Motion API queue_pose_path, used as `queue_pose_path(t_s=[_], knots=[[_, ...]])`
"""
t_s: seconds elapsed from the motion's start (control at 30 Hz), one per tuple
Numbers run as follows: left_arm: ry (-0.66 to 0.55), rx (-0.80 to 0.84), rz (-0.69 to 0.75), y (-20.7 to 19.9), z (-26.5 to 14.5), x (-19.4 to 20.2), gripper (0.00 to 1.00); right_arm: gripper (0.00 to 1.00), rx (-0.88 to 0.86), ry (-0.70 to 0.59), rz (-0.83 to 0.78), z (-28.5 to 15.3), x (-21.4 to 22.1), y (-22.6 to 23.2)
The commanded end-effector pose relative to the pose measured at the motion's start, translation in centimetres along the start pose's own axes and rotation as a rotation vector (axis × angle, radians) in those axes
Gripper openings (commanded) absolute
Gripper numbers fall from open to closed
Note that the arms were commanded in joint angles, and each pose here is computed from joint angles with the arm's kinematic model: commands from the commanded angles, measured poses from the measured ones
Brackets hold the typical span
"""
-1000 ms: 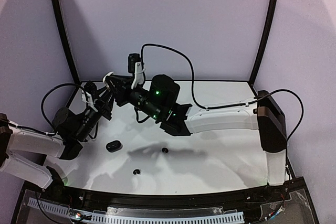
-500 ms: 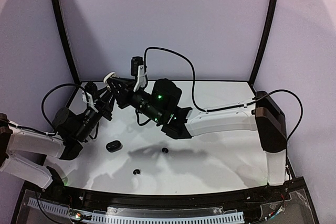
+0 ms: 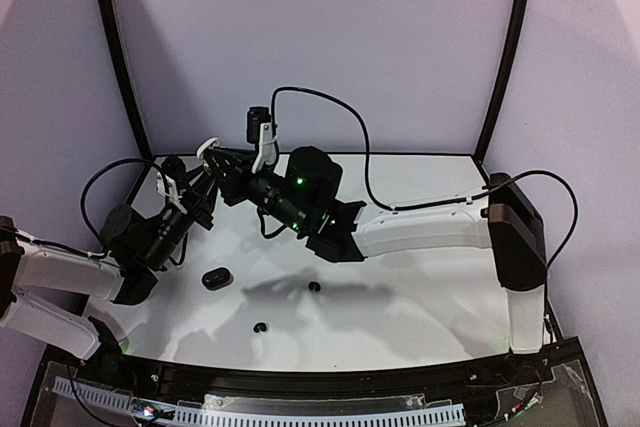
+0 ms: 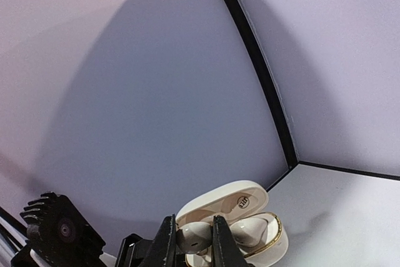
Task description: Insert the wireless bluetooth earbuds into the charging case
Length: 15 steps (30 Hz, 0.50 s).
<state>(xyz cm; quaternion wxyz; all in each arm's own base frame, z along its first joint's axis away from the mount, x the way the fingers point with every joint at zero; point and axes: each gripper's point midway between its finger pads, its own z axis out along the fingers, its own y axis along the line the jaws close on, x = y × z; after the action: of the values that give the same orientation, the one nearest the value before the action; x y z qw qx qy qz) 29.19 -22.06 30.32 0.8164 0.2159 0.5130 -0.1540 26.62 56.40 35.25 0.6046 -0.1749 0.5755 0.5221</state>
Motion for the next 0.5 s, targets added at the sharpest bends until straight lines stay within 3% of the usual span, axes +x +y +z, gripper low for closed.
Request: queue_pose_path(t_s=[0.0, 0.47], knots=[[-0.305, -0.061, -0.040, 1.85, -0.56, -8.03, 0.01, 0.09, 0.052, 0.059, -0.025, 0.17, 1.56, -0.78], [-0.306, -0.053, -0.056, 1.77, -0.56, -8.04, 0.01, 0.15, 0.067, 0.072, -0.043, 0.23, 1.17, -1.09]])
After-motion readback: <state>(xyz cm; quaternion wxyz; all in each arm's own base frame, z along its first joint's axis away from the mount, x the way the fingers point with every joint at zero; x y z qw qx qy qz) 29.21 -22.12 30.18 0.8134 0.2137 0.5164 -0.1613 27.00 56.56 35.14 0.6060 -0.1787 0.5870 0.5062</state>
